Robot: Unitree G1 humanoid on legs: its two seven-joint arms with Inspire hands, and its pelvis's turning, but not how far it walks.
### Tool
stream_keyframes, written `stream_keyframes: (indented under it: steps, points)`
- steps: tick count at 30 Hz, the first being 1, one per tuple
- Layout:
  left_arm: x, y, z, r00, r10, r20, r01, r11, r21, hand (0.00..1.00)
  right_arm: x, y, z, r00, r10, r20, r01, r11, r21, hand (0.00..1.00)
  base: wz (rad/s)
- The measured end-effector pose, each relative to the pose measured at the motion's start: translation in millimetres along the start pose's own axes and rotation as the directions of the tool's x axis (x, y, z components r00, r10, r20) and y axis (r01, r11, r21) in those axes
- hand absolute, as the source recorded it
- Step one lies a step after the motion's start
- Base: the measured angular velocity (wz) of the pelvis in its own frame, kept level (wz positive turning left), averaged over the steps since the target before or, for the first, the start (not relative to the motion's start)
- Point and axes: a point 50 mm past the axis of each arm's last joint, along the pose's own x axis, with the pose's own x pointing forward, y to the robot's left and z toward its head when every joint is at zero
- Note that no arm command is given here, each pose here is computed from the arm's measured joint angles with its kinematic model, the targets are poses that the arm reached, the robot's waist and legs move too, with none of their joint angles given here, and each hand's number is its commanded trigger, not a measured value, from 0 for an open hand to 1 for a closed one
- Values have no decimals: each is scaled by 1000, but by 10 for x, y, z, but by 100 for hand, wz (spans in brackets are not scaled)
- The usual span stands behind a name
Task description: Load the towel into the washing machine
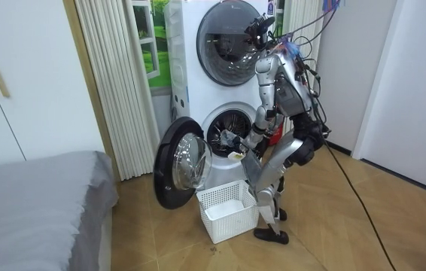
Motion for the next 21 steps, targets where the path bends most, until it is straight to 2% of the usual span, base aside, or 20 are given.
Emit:
stream_keyframes:
  steps: [4,5,6,7,8,10,11,21]
  points:
    - [-42,54,-62,1000,22,-10,-23,992,-122,100,10,-1,12,1000,6,-11,-6,1000,7,0,0]
    - [-53,63,-86,1000,25,-16,-27,989,-147,100,12,3,10,1000,6,-19,-6,1000,10,3,0]
    - [-54,63,-95,999,26,-20,-28,987,-160,100,13,1,5,1000,5,-25,-4,1000,13,18,3]
    - [-56,59,-117,999,25,-30,-30,984,-178,100,11,-12,-4,999,-1,-34,1,1000,20,24,5]
    - [-61,56,-142,999,24,-38,-31,980,-196,100,10,-25,-8,999,-7,-40,8,1000,28,58,5]
    - [-82,57,-198,999,26,-40,-34,972,-232,100,13,-24,-5,999,-11,-43,12,999,31,95,3]
    - [-100,56,-246,999,28,-40,-38,963,-266,100,18,-8,1,999,-14,-42,16,999,32,100,0]
    - [-190,48,-452,996,10,-90,-42,928,-370,100,-10,-56,-89,988,-113,-102,116,993,23,100,2]
